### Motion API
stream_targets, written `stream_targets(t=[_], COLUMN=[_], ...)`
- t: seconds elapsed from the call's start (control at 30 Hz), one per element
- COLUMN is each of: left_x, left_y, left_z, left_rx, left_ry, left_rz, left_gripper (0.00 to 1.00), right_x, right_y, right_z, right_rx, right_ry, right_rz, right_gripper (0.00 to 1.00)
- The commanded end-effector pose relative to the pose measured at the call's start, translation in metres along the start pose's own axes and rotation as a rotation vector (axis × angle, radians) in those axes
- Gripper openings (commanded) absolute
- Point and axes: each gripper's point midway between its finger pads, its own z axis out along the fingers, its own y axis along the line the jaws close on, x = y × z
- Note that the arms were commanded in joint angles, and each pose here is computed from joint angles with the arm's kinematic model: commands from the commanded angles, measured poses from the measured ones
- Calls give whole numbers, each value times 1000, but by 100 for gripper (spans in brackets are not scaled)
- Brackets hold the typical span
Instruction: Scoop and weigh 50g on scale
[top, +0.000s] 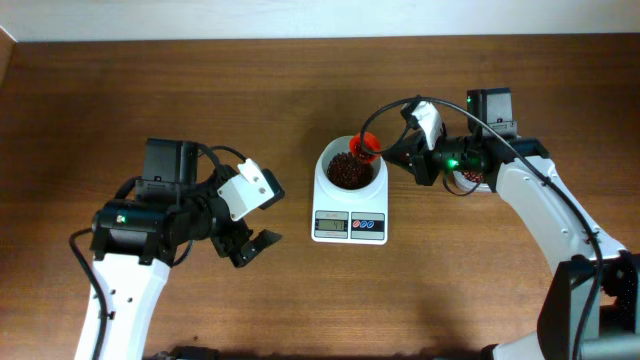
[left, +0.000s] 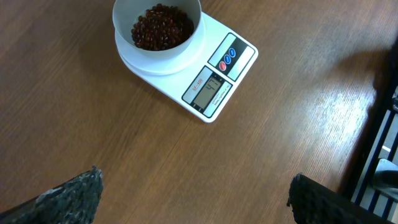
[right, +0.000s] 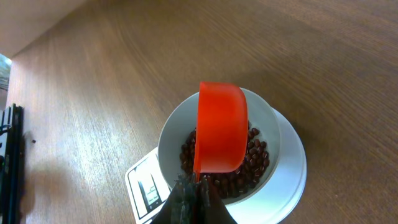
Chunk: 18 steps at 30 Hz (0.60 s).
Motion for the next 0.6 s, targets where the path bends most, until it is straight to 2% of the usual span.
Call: stream_targets(t=[0.0, 0.17, 0.27, 0.4, 0.5, 0.57], left_x=[-5, -5, -5, -5, -5, -5], left_y=[3, 3, 3, 3, 3, 3], left_z=[-4, -4, -4, -4, -4, -4], left_rx=[-13, -13, -13, -13, -13, -13], left_ry=[-13, -13, -13, -13, -13, -13], left_rz=[0, 0, 0, 0, 0, 0], left_gripper=[99, 99, 99, 99, 99, 99], right_x=[2, 0, -5, 6, -4, -4], right_y=[4, 9, 16, -14, 5, 2], right_z=[4, 4, 3, 4, 4, 4], right_rx=[-30, -59, -102, 70, -40, -22], right_ry=[-1, -13, -41, 32, -24, -20], right_rz=[-8, 31, -12, 4, -16, -20], right_gripper=[4, 4, 4, 4, 4, 4])
